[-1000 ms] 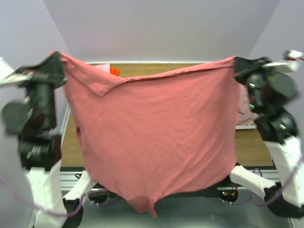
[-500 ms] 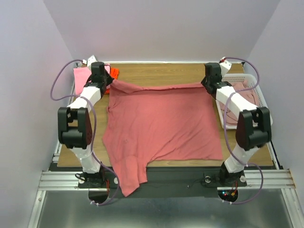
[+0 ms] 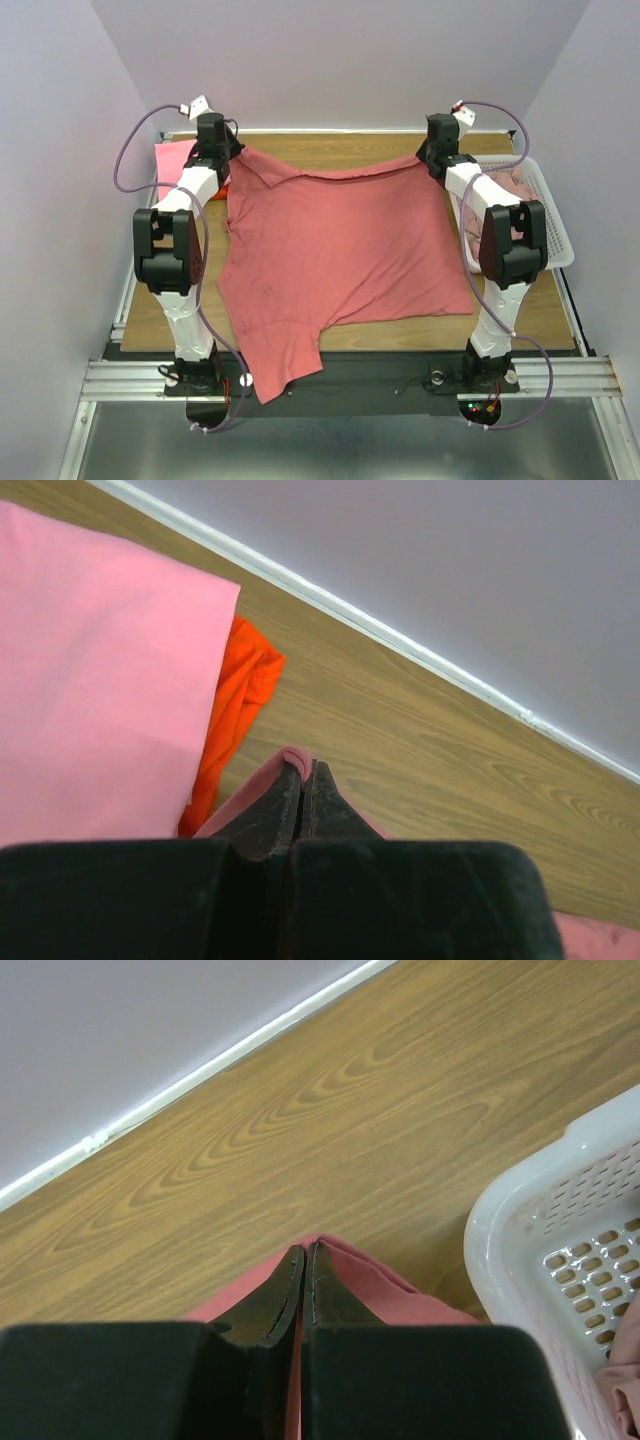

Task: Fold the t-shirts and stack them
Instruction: Flatten the tshirt out, then fold the tshirt

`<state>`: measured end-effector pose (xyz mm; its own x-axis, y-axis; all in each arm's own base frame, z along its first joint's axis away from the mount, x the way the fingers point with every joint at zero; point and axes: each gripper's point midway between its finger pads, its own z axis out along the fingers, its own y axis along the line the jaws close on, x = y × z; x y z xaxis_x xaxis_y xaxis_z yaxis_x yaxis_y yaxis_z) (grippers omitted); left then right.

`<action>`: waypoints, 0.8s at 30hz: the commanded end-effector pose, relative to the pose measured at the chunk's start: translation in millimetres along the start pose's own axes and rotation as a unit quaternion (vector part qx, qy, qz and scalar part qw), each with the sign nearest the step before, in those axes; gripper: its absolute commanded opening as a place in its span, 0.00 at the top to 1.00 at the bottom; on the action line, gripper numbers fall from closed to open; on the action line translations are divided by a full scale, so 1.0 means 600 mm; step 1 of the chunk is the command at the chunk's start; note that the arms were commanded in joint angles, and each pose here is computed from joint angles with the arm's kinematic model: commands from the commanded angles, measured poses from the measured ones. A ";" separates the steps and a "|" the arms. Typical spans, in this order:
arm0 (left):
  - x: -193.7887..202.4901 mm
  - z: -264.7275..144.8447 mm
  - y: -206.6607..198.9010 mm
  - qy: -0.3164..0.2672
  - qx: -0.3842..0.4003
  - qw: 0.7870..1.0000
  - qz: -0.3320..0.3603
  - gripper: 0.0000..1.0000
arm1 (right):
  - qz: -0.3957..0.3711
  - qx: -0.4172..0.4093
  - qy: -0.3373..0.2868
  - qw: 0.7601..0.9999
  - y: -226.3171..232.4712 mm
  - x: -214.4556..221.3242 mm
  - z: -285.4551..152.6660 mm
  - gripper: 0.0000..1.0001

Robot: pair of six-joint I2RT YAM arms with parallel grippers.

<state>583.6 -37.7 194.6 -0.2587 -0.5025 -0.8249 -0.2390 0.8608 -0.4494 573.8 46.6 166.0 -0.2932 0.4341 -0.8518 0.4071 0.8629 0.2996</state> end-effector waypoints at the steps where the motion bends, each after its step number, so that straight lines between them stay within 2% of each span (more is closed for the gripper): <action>1: -0.041 -0.043 -0.016 -0.032 0.015 0.999 -0.002 1.00 | 0.007 -0.020 -0.045 0.999 0.013 -0.063 -0.009 1.00; 4: -0.021 -0.068 -0.006 -0.020 0.006 1.000 -0.003 1.00 | 0.001 -0.016 -0.044 0.999 0.005 -0.062 -0.017 1.00; 5: -0.033 -0.087 -0.010 -0.027 0.006 1.000 -0.005 1.00 | 0.003 -0.018 -0.047 0.999 0.005 -0.068 -0.024 1.00; 6: -0.012 -0.096 -0.001 -0.011 -0.002 1.000 -0.002 1.00 | 0.000 -0.017 -0.045 0.999 0.001 -0.065 -0.028 1.00; 9: -0.007 -0.135 -0.004 -0.004 0.000 1.000 0.001 1.00 | -0.005 -0.016 -0.048 0.999 -0.004 -0.070 -0.039 1.00; 10: 0.017 -0.145 0.012 0.009 -0.017 1.000 -0.001 1.00 | -0.008 -0.012 -0.045 0.999 -0.010 -0.064 -0.039 1.00; 12: 0.013 -0.174 0.014 0.003 -0.017 1.000 -0.008 1.00 | -0.012 -0.013 -0.045 0.999 -0.012 -0.064 -0.045 1.00; 13: 0.036 -0.183 0.029 0.017 -0.026 0.999 -0.010 1.00 | -0.015 -0.015 -0.044 0.999 -0.014 -0.063 -0.051 1.00; 14: 0.027 -0.200 0.026 0.010 -0.022 1.000 -0.018 1.00 | -0.016 -0.015 -0.042 0.999 -0.017 -0.062 -0.054 1.00; 15: 0.049 -0.209 0.040 0.023 -0.032 0.999 -0.019 1.00 | -0.015 -0.017 -0.045 0.999 -0.017 -0.067 -0.062 1.00; 24: 0.100 -0.303 0.066 0.039 -0.031 0.998 -0.049 1.00 | -0.025 -0.002 -0.038 0.999 -0.049 -0.053 -0.096 1.00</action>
<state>411.9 -47.4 183.9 -0.3325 -0.5596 -0.7591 -0.3141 0.8247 -0.4703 527.9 31.8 179.5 -0.3190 0.3762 -0.8699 0.3877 0.8893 0.2425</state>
